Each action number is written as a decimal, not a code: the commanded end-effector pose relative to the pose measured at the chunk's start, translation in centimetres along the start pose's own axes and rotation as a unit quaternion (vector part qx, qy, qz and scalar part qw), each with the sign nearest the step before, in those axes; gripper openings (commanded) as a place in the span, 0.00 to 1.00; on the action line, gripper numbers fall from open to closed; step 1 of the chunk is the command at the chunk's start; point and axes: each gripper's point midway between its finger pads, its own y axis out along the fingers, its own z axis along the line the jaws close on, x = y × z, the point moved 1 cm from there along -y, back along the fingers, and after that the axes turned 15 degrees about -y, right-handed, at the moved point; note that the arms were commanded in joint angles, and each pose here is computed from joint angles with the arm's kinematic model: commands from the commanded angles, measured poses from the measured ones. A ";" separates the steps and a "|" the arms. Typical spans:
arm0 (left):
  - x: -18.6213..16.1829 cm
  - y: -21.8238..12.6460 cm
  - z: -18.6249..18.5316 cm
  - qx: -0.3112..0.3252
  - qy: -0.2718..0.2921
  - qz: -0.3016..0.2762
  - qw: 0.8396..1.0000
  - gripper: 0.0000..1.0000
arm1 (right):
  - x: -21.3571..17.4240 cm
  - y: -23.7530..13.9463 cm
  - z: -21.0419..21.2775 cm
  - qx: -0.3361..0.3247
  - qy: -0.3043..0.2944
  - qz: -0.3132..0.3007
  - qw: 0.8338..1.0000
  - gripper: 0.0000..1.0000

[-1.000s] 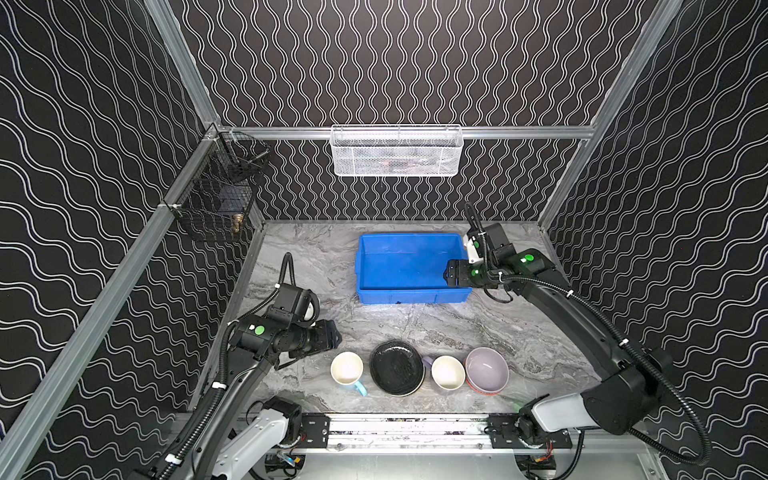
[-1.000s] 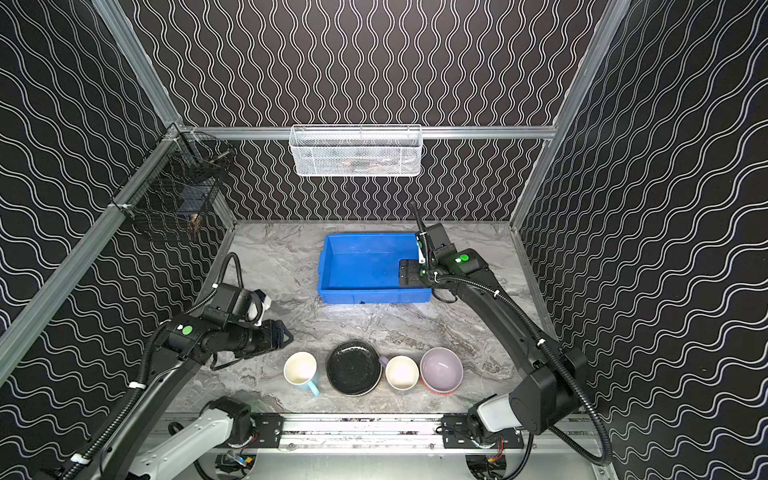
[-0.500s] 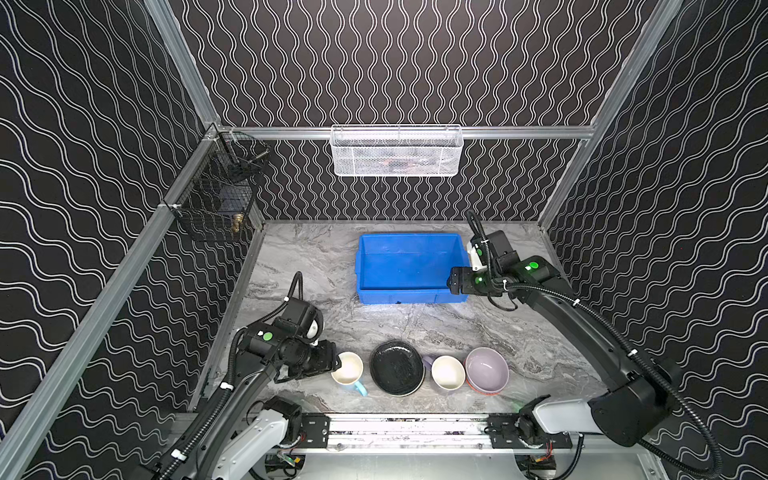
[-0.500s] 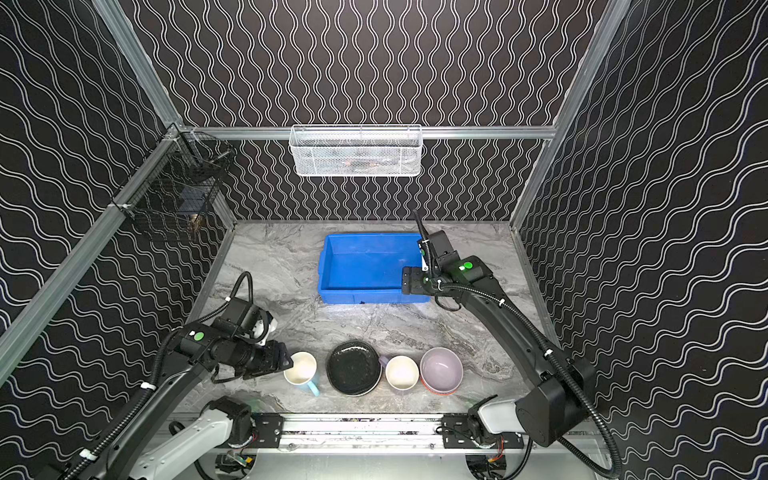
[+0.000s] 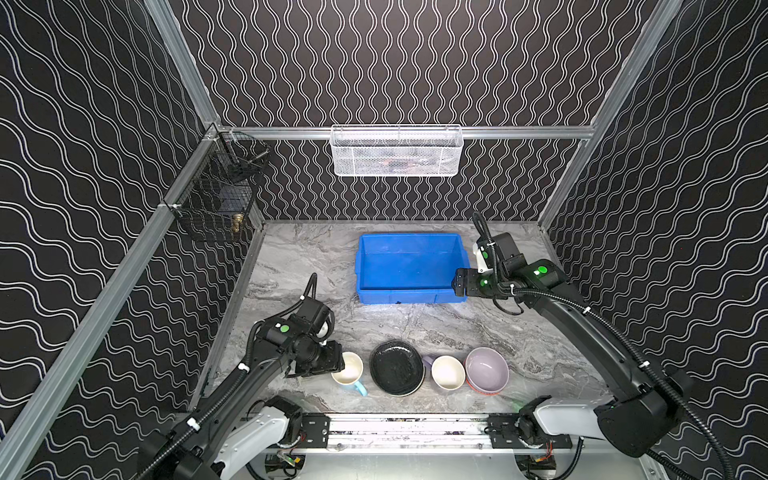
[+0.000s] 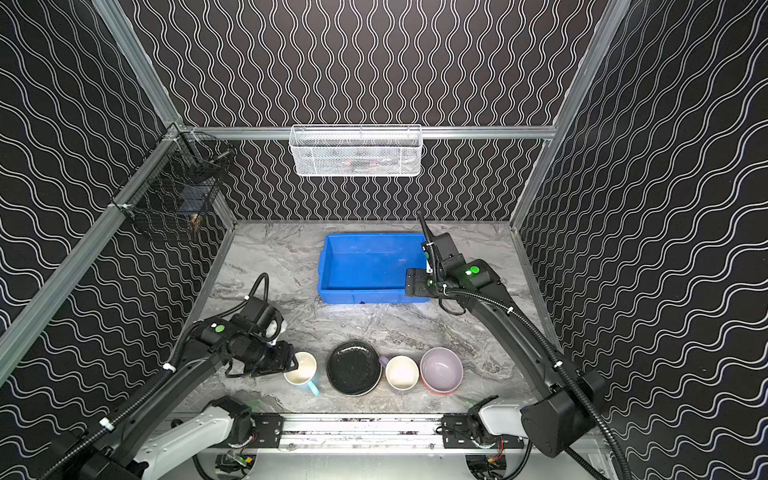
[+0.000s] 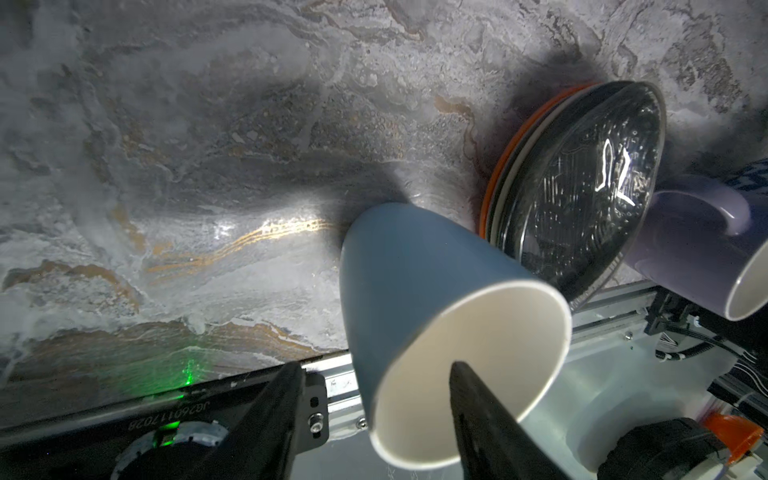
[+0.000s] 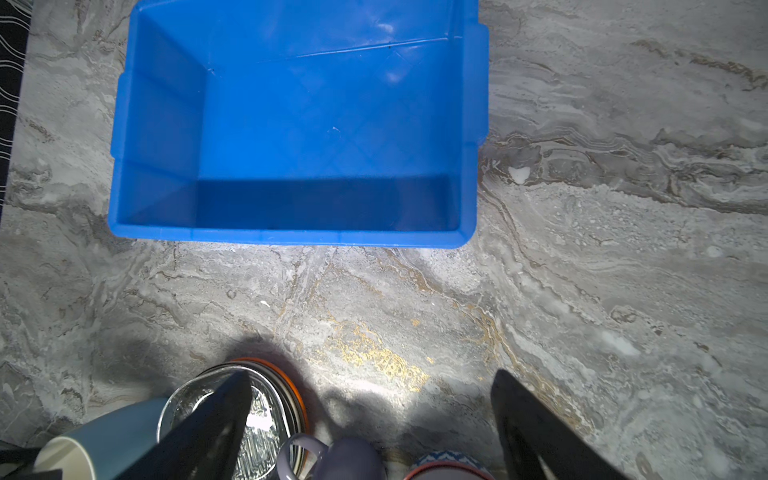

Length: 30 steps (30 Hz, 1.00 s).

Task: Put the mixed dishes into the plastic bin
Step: 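Close the left gripper on the light-blue mug's rim, then lift the light-blue mug with the left gripper and carry it into the bin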

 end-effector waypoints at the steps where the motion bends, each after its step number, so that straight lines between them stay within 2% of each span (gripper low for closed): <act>1: 0.9 0.7 -0.3 0.006 0.009 -0.015 1.000 0.58 | -0.7 -0.3 -0.4 -0.013 0.003 0.009 1.000 0.92; 11: 1.4 2.6 0.1 0.042 0.020 -0.008 0.999 0.44 | -1.3 -1.0 -1.1 -0.029 -0.001 0.008 1.000 0.93; 20: 1.4 3.1 0.3 0.059 0.013 -0.001 0.998 0.20 | -1.4 -1.4 -1.1 -0.025 0.007 0.000 1.000 0.93; 24: 1.3 3.2 0.2 0.061 0.018 0.009 0.998 0.05 | -1.4 -1.4 -1.0 -0.020 0.011 -0.004 1.000 0.93; 27: 1.4 2.8 0.2 0.069 0.025 0.010 0.997 0.00 | -1.3 -1.4 -0.8 -0.017 0.014 -0.008 1.000 0.93; 30: 2.2 1.6 -0.4 0.077 0.036 0.000 0.996 0.00 | -0.9 -1.6 -0.7 -0.013 0.016 -0.014 1.000 0.93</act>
